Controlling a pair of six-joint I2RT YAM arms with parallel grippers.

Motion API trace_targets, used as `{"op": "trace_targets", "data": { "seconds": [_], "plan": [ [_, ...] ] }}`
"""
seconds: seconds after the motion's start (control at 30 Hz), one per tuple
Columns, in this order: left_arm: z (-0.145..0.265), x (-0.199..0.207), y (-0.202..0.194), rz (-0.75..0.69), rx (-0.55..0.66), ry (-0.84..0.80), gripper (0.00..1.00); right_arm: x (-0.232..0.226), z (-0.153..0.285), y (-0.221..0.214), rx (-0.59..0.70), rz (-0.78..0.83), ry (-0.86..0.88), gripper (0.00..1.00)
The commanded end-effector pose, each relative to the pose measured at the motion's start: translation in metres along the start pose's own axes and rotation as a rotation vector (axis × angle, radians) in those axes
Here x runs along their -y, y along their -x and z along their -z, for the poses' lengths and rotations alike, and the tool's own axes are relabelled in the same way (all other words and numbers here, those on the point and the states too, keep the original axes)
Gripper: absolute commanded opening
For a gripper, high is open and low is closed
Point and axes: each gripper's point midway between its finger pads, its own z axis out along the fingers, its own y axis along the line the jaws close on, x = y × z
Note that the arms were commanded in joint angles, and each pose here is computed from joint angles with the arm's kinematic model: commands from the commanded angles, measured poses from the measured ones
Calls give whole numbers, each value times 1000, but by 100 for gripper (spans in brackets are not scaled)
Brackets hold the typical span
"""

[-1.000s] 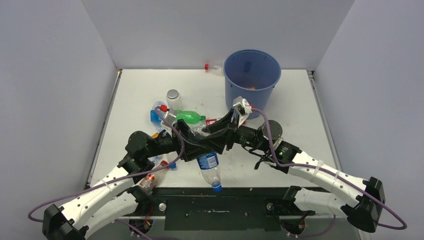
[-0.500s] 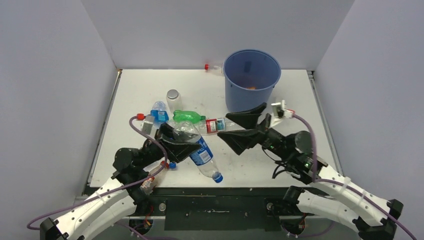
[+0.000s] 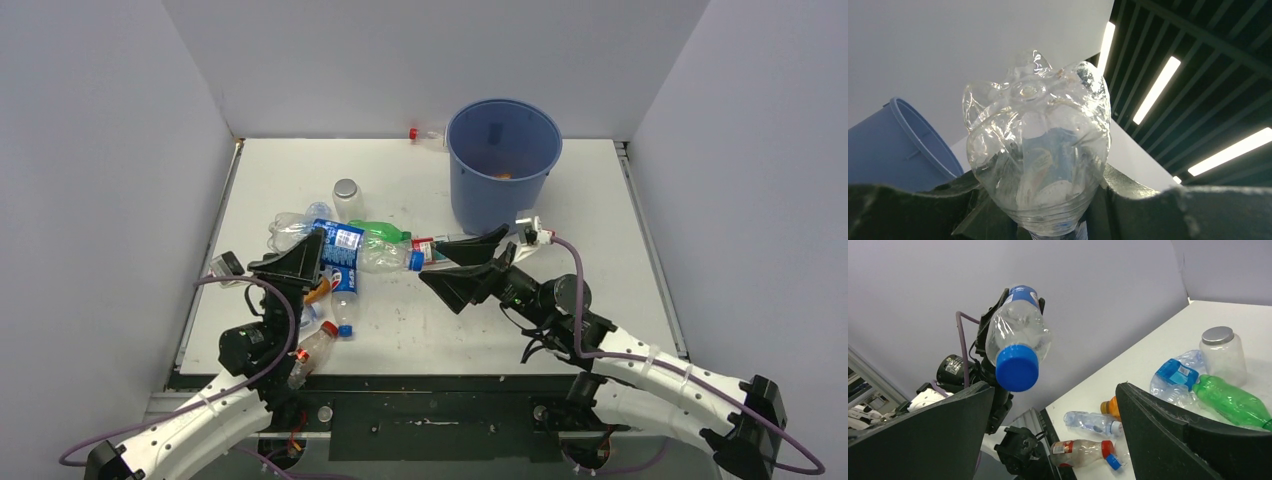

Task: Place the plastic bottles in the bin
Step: Place the plastic bottle in the trash bin.

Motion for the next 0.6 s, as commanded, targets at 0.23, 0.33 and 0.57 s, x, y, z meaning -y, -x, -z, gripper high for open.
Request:
{"op": "trace_targets", "data": {
  "seconds": [0.23,0.33,0.57],
  "plan": [
    [-5,21,23,115,111,-59,0,-31,-18,29,150,-80,129,93],
    [-5,20,21,119,103,-61,0,-33,-27,30,143,-101,135,93],
    [-5,19,17,123,87,-60,0,-36,-44,29,150,-148,163,76]
  ]
}}
